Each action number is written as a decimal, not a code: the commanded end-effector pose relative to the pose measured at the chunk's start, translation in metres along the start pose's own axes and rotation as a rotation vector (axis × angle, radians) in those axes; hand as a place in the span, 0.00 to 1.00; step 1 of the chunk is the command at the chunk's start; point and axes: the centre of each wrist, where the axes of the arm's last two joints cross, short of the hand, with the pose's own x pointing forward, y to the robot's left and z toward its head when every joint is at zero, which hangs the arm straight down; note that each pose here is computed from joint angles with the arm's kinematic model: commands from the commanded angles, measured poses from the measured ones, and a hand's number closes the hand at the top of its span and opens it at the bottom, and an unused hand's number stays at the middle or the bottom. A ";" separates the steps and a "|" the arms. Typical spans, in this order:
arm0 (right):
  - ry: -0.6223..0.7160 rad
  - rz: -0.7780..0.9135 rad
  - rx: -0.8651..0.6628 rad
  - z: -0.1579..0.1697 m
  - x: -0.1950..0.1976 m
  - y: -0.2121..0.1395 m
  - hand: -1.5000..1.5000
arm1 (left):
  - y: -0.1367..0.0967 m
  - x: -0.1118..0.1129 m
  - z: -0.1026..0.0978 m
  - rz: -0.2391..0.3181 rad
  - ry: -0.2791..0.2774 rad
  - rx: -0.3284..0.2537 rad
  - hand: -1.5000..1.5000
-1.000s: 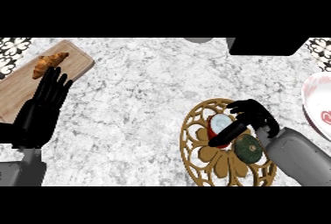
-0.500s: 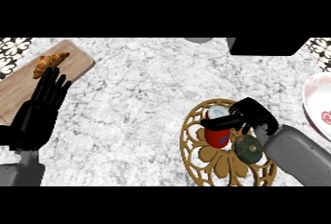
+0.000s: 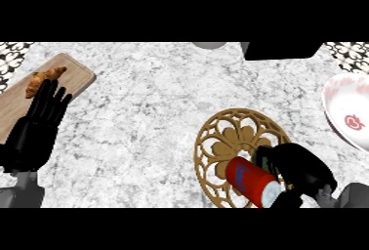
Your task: Pick the can from the placemat and place it in the bowl
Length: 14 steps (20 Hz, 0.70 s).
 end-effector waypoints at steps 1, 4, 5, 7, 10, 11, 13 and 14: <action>-0.205 0.193 0.006 0.038 -0.029 0.011 1.00 | 0.014 -0.003 0.006 -0.001 0.000 0.039 0.50; -0.248 0.232 -0.129 0.061 -0.063 -0.003 1.00 | 0.009 -0.003 0.016 -0.007 -0.008 0.034 0.50; -0.259 0.234 -0.162 0.072 -0.067 -0.004 1.00 | 0.019 -0.005 0.015 0.000 0.002 0.059 0.50; -0.222 0.213 -0.299 0.082 -0.088 -0.032 1.00 | 0.018 -0.004 0.016 -0.002 -0.006 0.048 0.50; -0.183 0.199 -0.426 0.098 -0.112 -0.051 1.00 | 0.022 -0.001 0.016 -0.005 -0.007 0.057 0.50; -0.177 0.188 -0.482 0.104 -0.106 -0.070 1.00 | 0.023 -0.001 0.019 -0.002 0.005 0.062 0.50; -0.127 0.178 -0.553 0.112 -0.125 -0.076 1.00 | 0.026 0.001 0.023 -0.005 -0.025 0.066 0.50; -0.130 0.146 -0.564 0.115 -0.129 -0.069 1.00 | 0.017 0.003 0.014 -0.015 -0.005 0.061 0.50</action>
